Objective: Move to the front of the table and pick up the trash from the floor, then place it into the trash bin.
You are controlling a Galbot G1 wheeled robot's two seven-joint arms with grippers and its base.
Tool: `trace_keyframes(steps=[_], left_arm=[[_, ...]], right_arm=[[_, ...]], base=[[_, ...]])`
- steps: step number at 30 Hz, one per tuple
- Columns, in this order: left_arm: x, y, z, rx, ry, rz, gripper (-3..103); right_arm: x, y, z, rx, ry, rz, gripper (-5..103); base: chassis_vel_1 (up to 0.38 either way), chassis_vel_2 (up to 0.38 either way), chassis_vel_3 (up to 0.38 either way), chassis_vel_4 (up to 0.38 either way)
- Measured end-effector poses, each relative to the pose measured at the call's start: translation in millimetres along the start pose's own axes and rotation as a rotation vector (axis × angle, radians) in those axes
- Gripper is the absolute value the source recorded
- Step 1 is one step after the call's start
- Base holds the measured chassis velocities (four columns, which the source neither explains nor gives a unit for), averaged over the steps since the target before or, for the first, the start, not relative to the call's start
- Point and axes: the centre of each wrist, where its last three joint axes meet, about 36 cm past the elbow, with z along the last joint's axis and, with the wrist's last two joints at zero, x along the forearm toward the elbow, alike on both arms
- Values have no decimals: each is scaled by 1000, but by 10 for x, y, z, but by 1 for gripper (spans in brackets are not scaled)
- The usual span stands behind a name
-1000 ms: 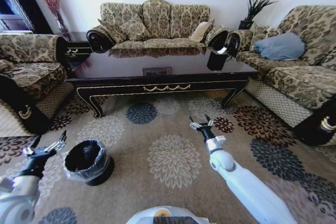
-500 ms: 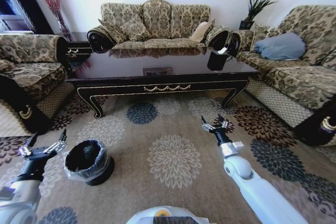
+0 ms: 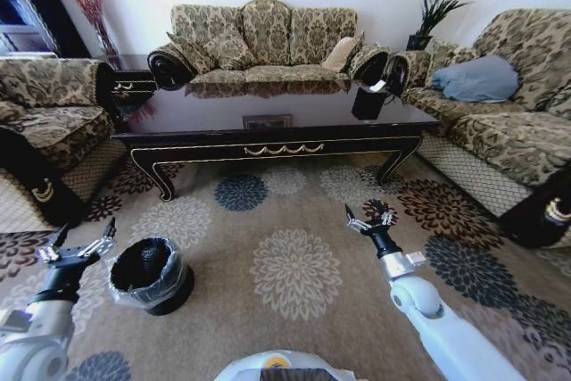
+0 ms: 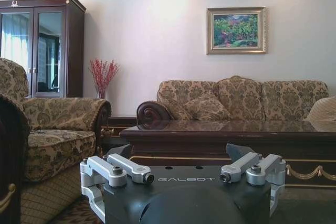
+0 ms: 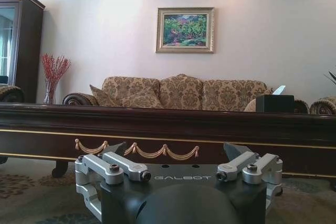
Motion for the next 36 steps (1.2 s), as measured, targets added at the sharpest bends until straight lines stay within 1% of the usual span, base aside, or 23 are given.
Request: trace_keyframes(steps=[6,15,19,36], left_arm=[[-11,2,-7,-2,-1,4,100],[-15,-14,-20,-1,-1,7,100],[-15,-30,-19,2,-2,9,100],[-69,-38,52,16,-4,7,100]], right_arm=[[20,1,35,0,4,-16,100],[83,-1,80,15,13,-51,100],[124,3,97,26,12,-71,100],[190,-43,131,38,10,-78,100]], base=[[67,-151,-68,157],[188,-286,-189,275],[305,-306,-292,302],[364,-348,-355,350]])
